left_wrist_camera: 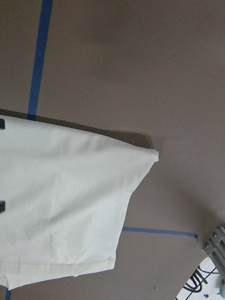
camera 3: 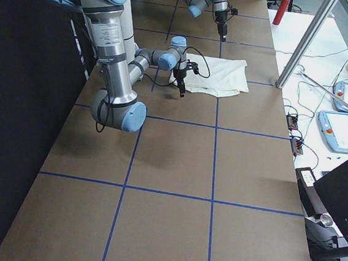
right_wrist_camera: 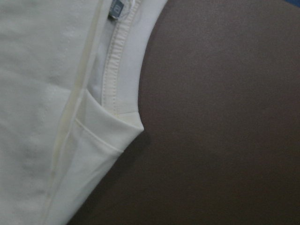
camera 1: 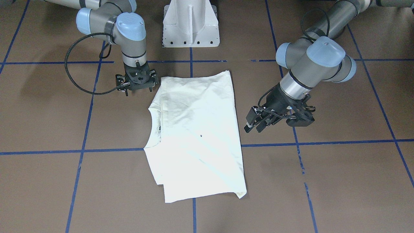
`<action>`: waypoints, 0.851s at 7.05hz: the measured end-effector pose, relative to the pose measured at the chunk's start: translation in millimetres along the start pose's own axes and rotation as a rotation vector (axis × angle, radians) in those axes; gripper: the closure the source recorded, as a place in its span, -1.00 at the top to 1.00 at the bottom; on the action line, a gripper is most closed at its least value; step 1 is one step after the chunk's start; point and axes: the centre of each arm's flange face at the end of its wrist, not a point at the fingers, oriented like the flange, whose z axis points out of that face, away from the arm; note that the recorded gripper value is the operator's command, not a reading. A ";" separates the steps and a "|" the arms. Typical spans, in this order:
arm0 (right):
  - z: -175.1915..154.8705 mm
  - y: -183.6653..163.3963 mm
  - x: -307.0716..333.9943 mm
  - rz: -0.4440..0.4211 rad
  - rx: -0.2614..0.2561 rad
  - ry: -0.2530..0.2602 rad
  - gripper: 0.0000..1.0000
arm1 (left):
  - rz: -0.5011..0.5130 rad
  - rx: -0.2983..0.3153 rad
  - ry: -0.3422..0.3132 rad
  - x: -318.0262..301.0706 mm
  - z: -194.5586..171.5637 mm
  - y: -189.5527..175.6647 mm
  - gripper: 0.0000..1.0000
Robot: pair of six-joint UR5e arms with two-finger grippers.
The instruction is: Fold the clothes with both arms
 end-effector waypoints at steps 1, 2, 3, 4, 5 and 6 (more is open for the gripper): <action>-7.4 -3.9 -9.3 0.034 0.013 -0.017 1.00 | 0.001 0.000 0.002 0.8 -0.6 0.4 0.19; -13.2 -3.2 -20.7 0.130 0.018 -0.036 1.00 | 0.001 0.000 0.003 1.1 -1.1 0.6 0.19; -16.3 5.5 -36.7 0.278 0.021 -0.058 0.89 | 0.001 0.000 0.002 0.7 -1.1 0.6 0.19; -16.7 21.0 -59.4 0.443 0.041 -0.087 0.60 | 0.001 0.000 0.002 0.5 -1.0 0.6 0.19; -15.9 35.3 -77.3 0.580 0.066 -0.127 0.41 | 0.000 0.000 0.000 -1.0 -0.7 0.6 0.19; -15.3 45.9 -87.2 0.705 0.071 -0.170 0.28 | 0.000 0.000 -0.002 -2.3 -0.4 0.5 0.19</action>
